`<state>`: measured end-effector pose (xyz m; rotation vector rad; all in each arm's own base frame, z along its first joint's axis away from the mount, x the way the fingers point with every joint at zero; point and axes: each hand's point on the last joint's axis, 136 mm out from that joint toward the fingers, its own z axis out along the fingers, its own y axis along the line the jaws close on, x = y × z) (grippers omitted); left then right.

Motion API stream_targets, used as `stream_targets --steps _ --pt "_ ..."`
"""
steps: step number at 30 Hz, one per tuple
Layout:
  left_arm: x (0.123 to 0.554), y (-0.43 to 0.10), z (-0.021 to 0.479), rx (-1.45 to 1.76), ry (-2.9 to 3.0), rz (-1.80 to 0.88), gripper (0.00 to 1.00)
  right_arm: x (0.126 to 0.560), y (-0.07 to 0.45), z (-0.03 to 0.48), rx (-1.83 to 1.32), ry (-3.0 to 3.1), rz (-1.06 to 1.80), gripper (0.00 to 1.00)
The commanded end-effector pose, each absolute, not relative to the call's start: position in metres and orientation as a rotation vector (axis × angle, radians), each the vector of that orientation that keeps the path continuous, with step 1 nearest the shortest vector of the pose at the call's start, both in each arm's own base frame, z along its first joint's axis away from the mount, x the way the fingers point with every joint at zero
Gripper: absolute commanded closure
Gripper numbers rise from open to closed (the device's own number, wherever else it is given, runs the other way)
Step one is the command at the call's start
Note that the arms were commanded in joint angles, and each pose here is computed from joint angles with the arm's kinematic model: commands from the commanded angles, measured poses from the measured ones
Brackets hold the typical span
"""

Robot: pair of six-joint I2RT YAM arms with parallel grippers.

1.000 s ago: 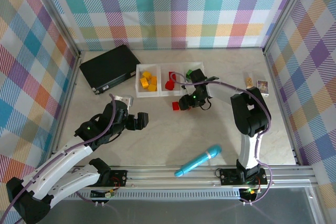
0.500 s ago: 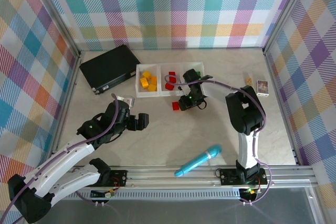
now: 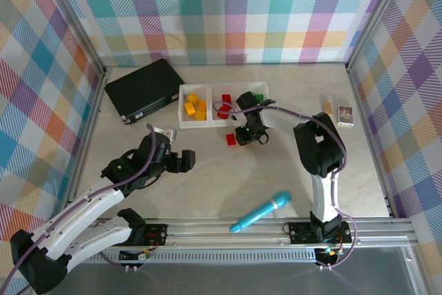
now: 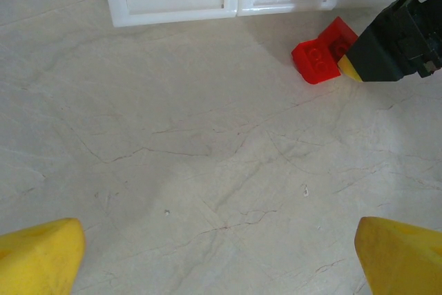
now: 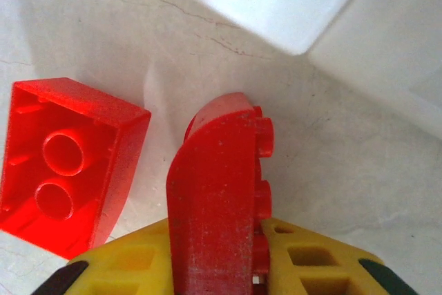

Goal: Sort the legos into containers by color
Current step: Pick up the lego from the center of the table, then place the lego in the container.

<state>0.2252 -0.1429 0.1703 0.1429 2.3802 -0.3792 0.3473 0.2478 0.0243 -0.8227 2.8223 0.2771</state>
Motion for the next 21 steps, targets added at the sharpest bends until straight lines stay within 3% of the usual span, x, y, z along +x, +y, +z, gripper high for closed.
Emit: stream_targets --steps 1,11,21 --pt "0.221 -0.139 0.168 0.119 2.385 -0.371 0.0 0.34 0.252 0.046 -0.84 2.796 0.277 0.77" --pt "0.222 -0.139 0.167 0.108 2.373 -0.385 0.0 0.367 0.275 0.133 -0.79 2.609 0.353 0.78" --pt "0.22 -0.137 0.159 0.102 2.377 -0.383 0.01 0.421 0.307 0.132 -0.79 2.626 0.322 0.8"
